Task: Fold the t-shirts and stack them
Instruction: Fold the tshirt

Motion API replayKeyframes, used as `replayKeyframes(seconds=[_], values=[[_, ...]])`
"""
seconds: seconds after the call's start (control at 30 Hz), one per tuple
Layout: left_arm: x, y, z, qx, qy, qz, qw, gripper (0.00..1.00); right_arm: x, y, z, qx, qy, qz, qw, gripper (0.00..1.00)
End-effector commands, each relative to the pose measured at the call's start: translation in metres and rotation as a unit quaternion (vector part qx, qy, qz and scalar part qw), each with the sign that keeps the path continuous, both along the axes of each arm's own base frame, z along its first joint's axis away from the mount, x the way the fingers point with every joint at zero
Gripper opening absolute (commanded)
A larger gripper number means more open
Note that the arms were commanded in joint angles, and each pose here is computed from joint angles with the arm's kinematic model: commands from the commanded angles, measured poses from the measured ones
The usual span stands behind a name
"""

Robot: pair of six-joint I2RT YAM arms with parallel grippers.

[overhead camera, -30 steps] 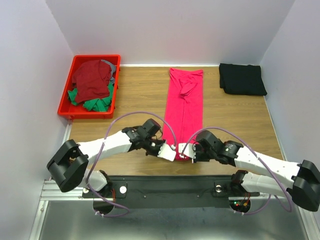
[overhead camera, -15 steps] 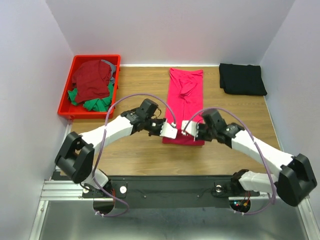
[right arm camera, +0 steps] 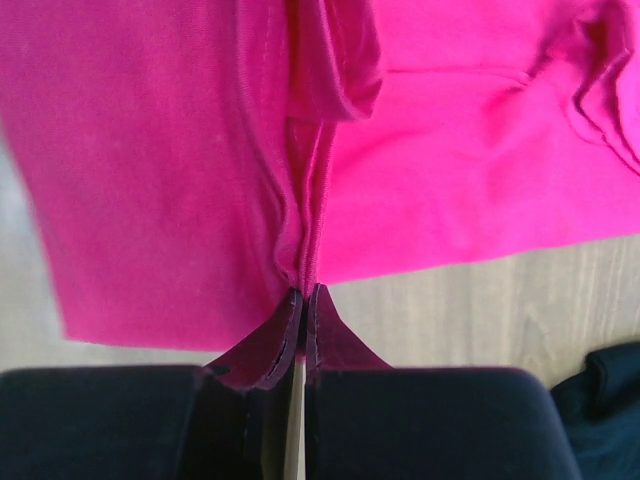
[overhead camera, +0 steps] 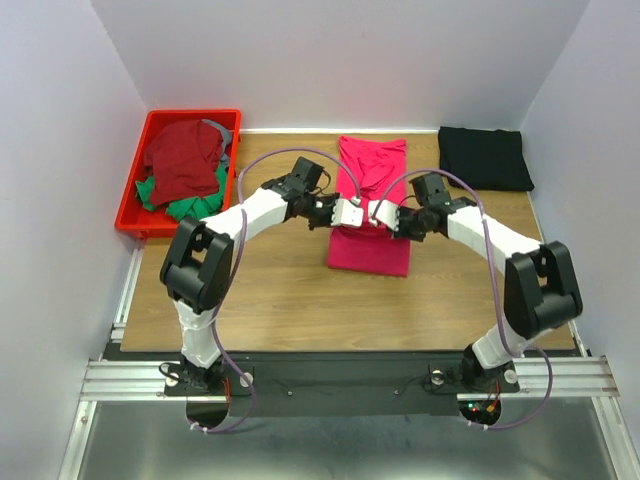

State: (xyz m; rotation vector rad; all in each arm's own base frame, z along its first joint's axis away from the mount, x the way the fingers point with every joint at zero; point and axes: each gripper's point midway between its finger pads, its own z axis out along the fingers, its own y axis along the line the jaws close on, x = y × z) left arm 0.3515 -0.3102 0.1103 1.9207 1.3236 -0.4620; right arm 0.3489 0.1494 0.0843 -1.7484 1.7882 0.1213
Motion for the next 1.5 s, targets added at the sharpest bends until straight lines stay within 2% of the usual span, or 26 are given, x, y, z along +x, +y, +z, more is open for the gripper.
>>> replayKeyframes(seconds=[0.0,0.33,0.63,0.77,0.97,1.03,1.07,1.1,1.13,1.23,1.27,1.4,1.47], values=[[0.023,-0.010,0.017,-0.017,-0.017,-0.012,1.000,0.00,0.040,0.005,0.021,0.030,-0.043,0.027,0.998,0.01],[0.091,-0.009,0.013,-0.017,-0.021,0.028,0.999,0.00,0.103,0.003,0.015,0.044,-0.052,0.024,0.997,0.01],[0.121,-0.004,-0.002,-0.002,-0.028,0.040,0.999,0.00,0.142,-0.004,0.003,0.037,-0.059,0.012,0.997,0.01],[0.130,-0.005,-0.009,-0.001,-0.033,0.057,0.998,0.15,0.148,-0.012,-0.005,0.023,-0.057,-0.003,0.998,0.01],[0.144,-0.012,-0.008,-0.014,-0.050,0.064,0.997,0.15,0.148,-0.018,-0.009,0.022,-0.053,-0.017,0.998,0.01],[0.148,-0.012,-0.012,-0.010,-0.051,0.069,0.996,0.20,0.149,-0.020,-0.010,0.019,-0.053,-0.025,0.998,0.02],[0.151,-0.012,-0.012,-0.010,-0.051,0.074,0.996,0.28,0.151,-0.021,-0.009,0.020,-0.054,-0.031,0.998,0.14],[0.153,-0.011,-0.013,-0.008,-0.050,0.080,0.995,0.28,0.152,-0.022,-0.009,0.019,-0.055,-0.036,0.998,0.26],[0.156,-0.008,-0.016,0.000,-0.050,0.091,0.995,0.36,0.155,-0.023,-0.008,0.018,-0.056,-0.048,0.997,0.48],[0.158,-0.003,-0.007,0.001,-0.051,0.113,0.992,0.46,0.167,-0.025,0.011,0.031,-0.070,-0.074,0.994,0.65],[0.159,0.000,-0.002,-0.002,-0.051,0.118,0.992,0.51,0.168,-0.024,0.016,0.040,-0.069,-0.086,0.993,0.66],[0.149,0.010,0.039,-0.053,-0.041,0.143,0.987,0.52,0.165,-0.024,0.050,0.068,-0.082,-0.111,0.988,0.65],[0.129,0.014,0.052,-0.073,-0.025,0.143,0.987,0.52,0.150,-0.024,0.047,0.079,-0.067,-0.114,0.988,0.62]])
